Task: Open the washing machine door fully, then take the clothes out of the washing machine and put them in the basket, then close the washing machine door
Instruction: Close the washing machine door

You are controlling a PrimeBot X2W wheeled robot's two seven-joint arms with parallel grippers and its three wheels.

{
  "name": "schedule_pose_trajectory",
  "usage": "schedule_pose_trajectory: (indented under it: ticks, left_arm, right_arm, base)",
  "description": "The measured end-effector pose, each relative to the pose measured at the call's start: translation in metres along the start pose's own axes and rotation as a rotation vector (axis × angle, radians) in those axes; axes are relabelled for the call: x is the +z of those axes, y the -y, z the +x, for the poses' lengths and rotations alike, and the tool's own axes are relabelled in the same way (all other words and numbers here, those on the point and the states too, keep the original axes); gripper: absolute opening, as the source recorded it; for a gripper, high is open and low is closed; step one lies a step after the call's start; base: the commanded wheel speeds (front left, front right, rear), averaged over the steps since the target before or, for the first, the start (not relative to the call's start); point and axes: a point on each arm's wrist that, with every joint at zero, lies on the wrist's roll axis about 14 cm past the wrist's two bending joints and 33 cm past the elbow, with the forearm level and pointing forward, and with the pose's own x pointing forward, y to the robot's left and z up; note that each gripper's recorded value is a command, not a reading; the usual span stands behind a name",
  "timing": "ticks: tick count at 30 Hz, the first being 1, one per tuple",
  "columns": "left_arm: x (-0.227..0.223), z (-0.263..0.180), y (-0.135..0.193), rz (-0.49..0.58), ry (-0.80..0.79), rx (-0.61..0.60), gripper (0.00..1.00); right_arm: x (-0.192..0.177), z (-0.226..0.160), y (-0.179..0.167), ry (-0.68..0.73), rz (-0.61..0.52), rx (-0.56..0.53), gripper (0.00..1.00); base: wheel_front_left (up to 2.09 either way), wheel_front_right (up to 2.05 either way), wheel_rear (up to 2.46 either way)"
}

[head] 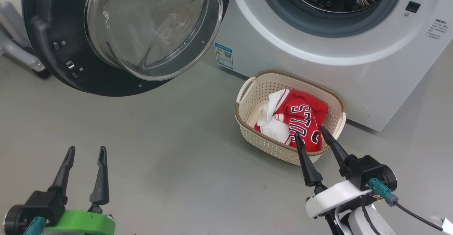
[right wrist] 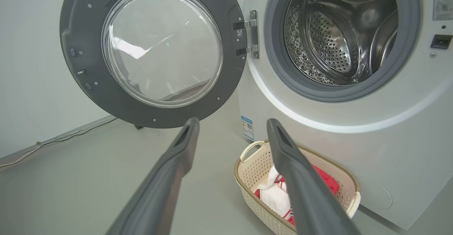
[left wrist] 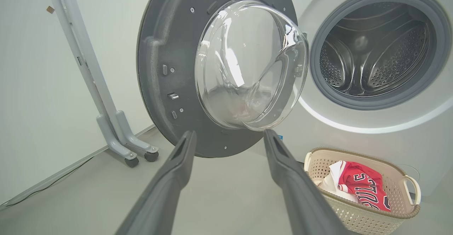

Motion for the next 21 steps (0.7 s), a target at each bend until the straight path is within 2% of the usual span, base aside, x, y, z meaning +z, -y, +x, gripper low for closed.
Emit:
schedule_pose_trajectory:
  ticks: [21]
  left_arm:
    - [0.0007, -0.0002, 0.0006, -0.009, 0.005, 0.007, 1.00]
  right_arm:
    - [-0.0008, 0.0039, 0.0000, -0.005, -0.006, 0.006, 1.00]
  base:
    - [0.00, 0.00, 0.00]
